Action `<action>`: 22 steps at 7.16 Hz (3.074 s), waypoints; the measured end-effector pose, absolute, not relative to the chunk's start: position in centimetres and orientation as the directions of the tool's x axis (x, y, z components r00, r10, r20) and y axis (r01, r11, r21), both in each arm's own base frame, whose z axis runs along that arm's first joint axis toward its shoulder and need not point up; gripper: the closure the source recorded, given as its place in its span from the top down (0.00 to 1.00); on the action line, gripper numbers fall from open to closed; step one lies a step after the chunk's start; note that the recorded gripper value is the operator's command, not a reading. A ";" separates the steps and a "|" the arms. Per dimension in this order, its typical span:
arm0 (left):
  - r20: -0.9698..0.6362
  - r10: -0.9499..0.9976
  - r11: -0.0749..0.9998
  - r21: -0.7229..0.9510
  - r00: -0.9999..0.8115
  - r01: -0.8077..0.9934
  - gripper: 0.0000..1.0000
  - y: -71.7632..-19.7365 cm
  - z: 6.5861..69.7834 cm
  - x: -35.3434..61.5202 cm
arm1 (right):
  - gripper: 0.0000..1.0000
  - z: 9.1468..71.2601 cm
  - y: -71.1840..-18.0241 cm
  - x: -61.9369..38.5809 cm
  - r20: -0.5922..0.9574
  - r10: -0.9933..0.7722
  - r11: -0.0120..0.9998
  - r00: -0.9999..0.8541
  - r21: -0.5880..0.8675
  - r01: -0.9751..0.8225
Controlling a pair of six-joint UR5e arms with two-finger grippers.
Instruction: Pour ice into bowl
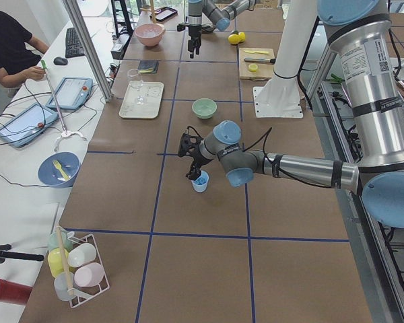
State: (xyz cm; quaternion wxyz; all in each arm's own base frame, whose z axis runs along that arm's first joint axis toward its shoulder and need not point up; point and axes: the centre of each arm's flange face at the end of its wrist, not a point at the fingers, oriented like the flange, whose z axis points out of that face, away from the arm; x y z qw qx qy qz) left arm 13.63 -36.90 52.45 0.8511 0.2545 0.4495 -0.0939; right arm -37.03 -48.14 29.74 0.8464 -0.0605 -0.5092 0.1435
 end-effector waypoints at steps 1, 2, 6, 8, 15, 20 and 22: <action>-0.818 0.078 0.812 0.383 0.570 0.440 0.98 -34.4 53.3 12.7 | 1.00 29.7 -48.1 -37.1 0.845 0.304 0.952 0.441 -0.247 -0.182; -0.821 0.090 0.776 0.413 0.564 0.476 0.98 -32.4 53.9 11.6 | 1.00 29.7 -48.0 -37.2 0.845 0.302 0.952 0.441 -0.245 -0.182; -0.793 0.003 0.652 0.463 0.609 0.600 1.00 -30.4 56.5 14.8 | 1.00 29.6 -47.7 -38.0 0.844 0.295 0.954 0.448 -0.230 -0.195; -0.775 -0.030 0.580 0.501 0.631 0.642 1.00 -28.5 58.4 18.3 | 1.00 29.7 -47.6 -38.2 0.844 0.292 0.954 0.451 -0.223 -0.201; -0.735 0.069 0.467 0.622 0.675 0.629 1.00 -22.0 61.1 25.5 | 1.00 29.7 -47.3 -37.8 0.851 0.284 0.956 0.442 -0.214 -0.202; -0.719 0.037 0.417 0.643 0.694 0.643 1.00 -21.0 63.1 30.6 | 1.00 30.0 -47.3 -37.9 0.848 0.286 0.955 0.446 -0.216 -0.202; -0.723 0.029 0.357 0.652 0.690 0.669 1.00 -21.2 64.0 31.6 | 1.00 30.1 -47.3 -37.8 0.848 0.286 0.955 0.447 -0.216 -0.202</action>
